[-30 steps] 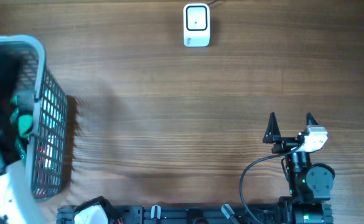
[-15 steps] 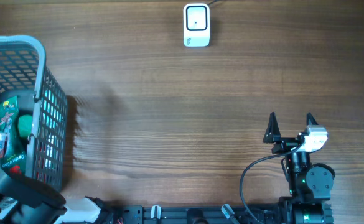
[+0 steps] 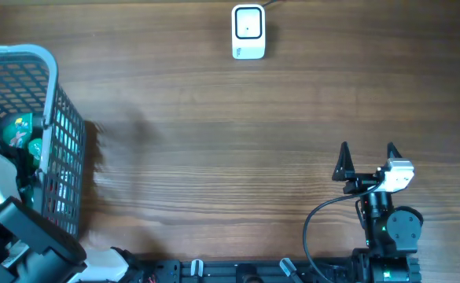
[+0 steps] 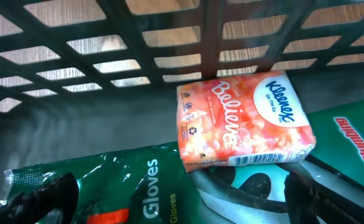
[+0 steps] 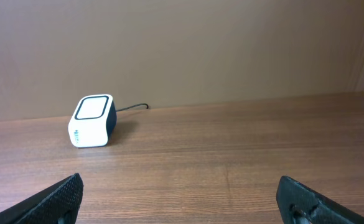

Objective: Scan the item barcode
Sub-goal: 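Grasp the orange tissue pack with the left gripper and lift it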

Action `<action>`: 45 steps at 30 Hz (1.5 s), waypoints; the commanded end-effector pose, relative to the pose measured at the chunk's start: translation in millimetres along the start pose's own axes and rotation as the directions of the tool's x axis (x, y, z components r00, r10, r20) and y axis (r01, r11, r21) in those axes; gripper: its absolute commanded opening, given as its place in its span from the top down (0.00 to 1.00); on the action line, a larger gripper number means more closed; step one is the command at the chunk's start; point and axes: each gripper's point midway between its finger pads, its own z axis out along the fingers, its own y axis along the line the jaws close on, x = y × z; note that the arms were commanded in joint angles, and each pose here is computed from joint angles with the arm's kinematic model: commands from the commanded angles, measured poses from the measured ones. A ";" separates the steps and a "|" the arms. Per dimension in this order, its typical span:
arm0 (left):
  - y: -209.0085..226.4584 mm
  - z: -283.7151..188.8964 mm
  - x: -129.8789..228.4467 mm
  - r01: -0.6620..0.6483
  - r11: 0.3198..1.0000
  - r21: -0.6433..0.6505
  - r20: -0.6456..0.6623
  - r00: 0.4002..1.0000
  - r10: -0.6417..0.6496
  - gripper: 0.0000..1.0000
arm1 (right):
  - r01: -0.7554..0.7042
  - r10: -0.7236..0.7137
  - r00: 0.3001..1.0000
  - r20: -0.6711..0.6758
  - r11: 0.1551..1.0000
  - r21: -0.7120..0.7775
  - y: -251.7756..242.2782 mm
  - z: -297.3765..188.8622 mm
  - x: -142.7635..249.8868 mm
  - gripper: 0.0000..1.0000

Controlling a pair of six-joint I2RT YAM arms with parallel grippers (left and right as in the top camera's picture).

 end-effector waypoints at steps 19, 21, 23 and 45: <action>-57.3 16.1 18.4 0.002 0.966 0.257 0.059 0.998 -0.018 0.00 | -0.017 0.017 1.000 0.011 1.000 0.019 -3.6 -0.4 -2.3 0.00; -70.9 4.7 8.6 -0.006 0.952 0.305 0.109 0.994 -0.029 0.00 | -0.017 0.017 1.000 0.011 1.000 0.019 -3.6 -0.4 -2.3 0.00; -73.0 3.7 4.6 0.000 0.949 0.315 0.122 0.992 -0.040 0.00 | -0.017 0.017 1.000 0.011 1.000 0.019 -3.6 -0.4 -2.3 0.00; -34.7 -23.4 -36.0 0.106 0.928 0.356 0.120 0.980 -0.158 0.96 | -0.016 0.016 1.000 0.011 1.000 0.019 -3.6 -0.4 -2.3 0.00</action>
